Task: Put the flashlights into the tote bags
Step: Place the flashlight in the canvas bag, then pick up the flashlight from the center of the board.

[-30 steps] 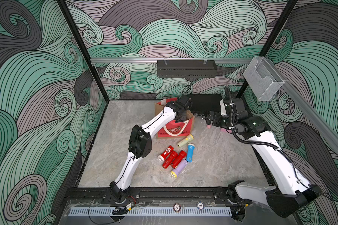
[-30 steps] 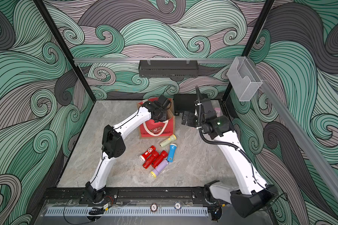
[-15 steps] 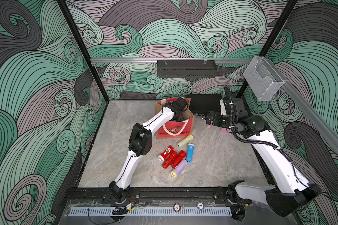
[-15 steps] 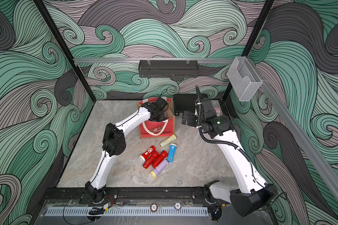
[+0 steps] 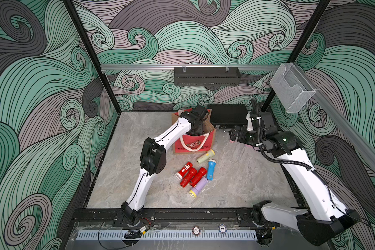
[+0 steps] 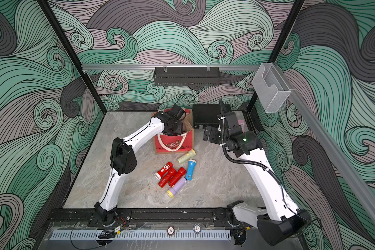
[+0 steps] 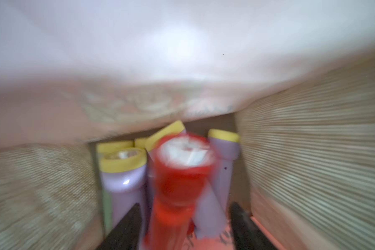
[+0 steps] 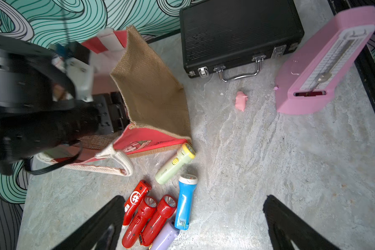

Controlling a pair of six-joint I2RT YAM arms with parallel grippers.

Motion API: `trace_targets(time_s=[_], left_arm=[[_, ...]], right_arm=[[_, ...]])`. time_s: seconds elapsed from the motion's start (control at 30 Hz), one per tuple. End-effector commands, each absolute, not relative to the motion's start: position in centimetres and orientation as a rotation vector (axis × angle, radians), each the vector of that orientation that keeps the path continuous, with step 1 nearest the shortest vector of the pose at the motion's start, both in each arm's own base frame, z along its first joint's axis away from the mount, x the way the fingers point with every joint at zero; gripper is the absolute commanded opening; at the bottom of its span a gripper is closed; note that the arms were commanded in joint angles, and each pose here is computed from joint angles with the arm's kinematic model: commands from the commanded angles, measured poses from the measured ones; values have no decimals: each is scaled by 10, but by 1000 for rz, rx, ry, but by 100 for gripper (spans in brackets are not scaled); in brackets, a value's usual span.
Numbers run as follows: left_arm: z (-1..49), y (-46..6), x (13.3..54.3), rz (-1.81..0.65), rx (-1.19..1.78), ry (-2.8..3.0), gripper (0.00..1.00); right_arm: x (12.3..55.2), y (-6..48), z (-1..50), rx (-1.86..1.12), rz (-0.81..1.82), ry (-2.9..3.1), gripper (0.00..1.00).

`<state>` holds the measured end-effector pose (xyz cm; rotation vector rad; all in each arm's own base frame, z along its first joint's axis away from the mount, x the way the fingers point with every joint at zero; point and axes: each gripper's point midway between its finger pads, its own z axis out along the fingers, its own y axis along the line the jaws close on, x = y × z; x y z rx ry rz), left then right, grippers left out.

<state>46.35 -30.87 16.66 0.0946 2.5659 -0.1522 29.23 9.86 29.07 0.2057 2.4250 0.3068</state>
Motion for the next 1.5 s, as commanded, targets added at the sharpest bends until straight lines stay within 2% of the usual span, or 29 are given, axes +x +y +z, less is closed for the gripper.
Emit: trace_targets(time_s=[0.0,0.13,0.37,0.47,0.67,0.83,1.2,1.47], left_arm=[[248,-306,460,-272,96,2422,86],[286,-303,442,-354,129,2378,97],[356,-292,377,-610,226,2235,98],[369,-276,345,-682,232,2203,99],[363,-247,286,-775,261,2210,99],[349,-220,260,-741,233,2233,99],[344,-186,225,-673,222,2319,99],[338,-180,221,-666,199,2330,99]], right_arm=[[271,88,269,288,268,2508,100],[255,92,252,296,256,2580,100],[236,116,209,263,239,2701,100],[225,132,180,275,277,2783,100],[216,153,136,331,327,2835,100],[228,167,110,330,337,2800,100],[241,176,54,638,463,2663,100],[253,191,48,598,505,2652,100]])
